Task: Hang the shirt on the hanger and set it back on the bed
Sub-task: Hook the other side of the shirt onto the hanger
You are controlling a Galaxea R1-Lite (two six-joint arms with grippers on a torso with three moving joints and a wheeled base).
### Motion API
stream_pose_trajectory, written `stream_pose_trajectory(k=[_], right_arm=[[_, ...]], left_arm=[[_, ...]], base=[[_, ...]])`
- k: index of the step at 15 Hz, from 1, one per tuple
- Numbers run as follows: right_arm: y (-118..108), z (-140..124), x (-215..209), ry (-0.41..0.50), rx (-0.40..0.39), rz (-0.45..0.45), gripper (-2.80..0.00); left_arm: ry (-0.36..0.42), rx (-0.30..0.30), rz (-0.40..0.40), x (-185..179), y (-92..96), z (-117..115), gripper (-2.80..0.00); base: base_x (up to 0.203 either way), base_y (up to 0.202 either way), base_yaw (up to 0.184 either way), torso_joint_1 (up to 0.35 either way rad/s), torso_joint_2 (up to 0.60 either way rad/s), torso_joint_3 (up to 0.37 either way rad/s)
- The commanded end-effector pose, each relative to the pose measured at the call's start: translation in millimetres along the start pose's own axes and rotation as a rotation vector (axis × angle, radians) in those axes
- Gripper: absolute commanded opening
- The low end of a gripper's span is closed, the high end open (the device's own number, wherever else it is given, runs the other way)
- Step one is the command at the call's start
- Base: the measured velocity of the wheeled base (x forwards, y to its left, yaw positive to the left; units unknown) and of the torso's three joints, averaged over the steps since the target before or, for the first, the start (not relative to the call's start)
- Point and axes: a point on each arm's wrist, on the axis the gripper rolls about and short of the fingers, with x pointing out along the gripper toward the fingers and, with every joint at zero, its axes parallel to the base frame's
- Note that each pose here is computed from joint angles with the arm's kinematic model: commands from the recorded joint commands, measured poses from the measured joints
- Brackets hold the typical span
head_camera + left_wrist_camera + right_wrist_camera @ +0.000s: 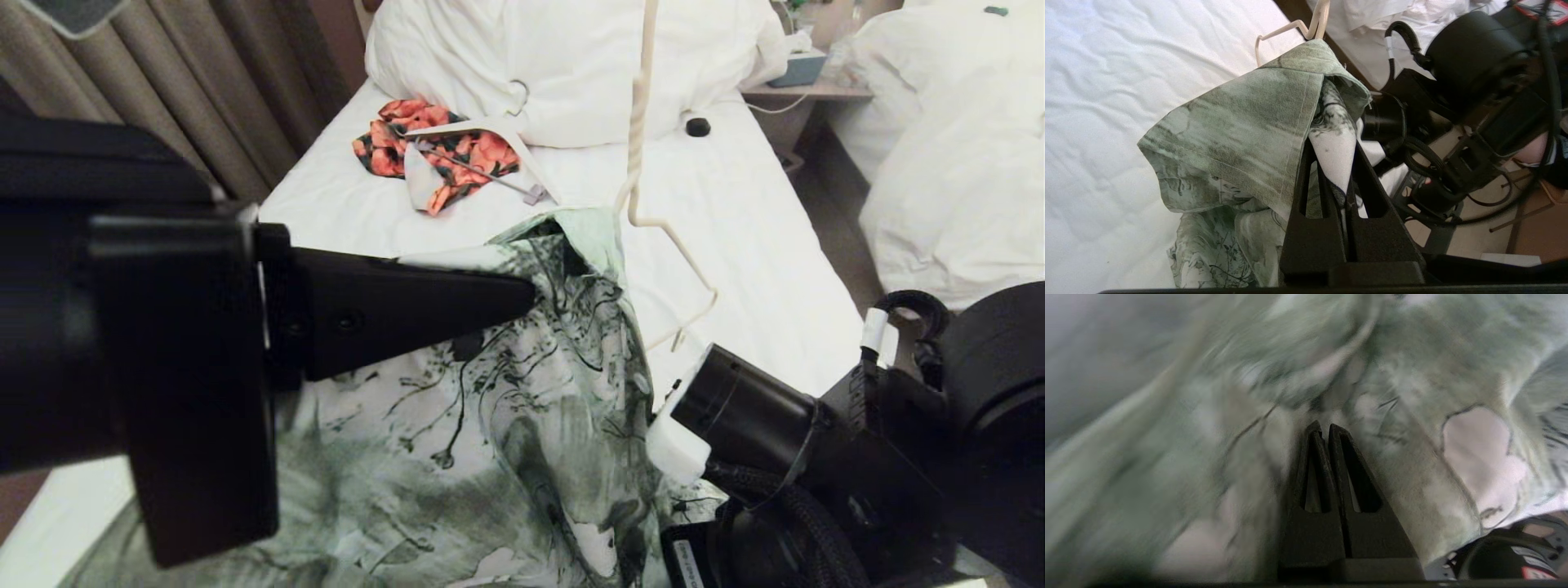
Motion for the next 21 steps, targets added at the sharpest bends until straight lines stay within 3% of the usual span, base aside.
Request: stream_pose_trajectory(k=[1,5,7,10,14,18,21], right_arm=[[9.8,-0.2,9.9,0.023,-0.016,-0.012,-2.80],[20.5,-11.5,1.7,0.032,-0.066,0.022,-2.80],[9.7,-13.0,-7.3,0.034,-0.051,-0.037,-2.80],[-0.8,-27.4,-35.7,0.035,-0.062,-0.037,-2.80],[-8.5,-36.4,-23.7,0.134,-0.081,-0.149,-2.80],[5.2,-36.2,-14.1,0.142,-0.100,-0.106,-2.80],[2.2,-36.9,-27.7,0.115,-0.096,-0.064,-2.80]], left_arm=[[0.011,0.001,0.005,3.7,-0.4,-1.2,-2.80],[0.015,0.000,0.013,5.0,1.1,-1.8,-2.80],[0.021,-0.001,0.011,5.2,1.0,-3.4,-2.80],[0.032,-0.001,0.022,6.5,3.1,-6.5,-2.80],[0.020,-0.002,0.020,9.8,2.0,-4.5,-2.80],[0.007,-0.003,0.030,12.2,1.9,-3.6,-2.80],[0.009,-0.003,0.033,12.5,2.3,-4.1,-2.80]], base=[[0.000,0.000,0.000,0.000,0.00,0.000],[0.000,0.000,0.000,0.000,0.00,0.000],[0.000,0.000,0.000,0.000,0.00,0.000],[0.000,0.000,0.000,0.000,0.00,0.000],[0.000,0.000,0.000,0.000,0.00,0.000],[0.000,0.000,0.000,0.000,0.00,0.000],[0.000,0.000,0.000,0.000,0.00,0.000]])
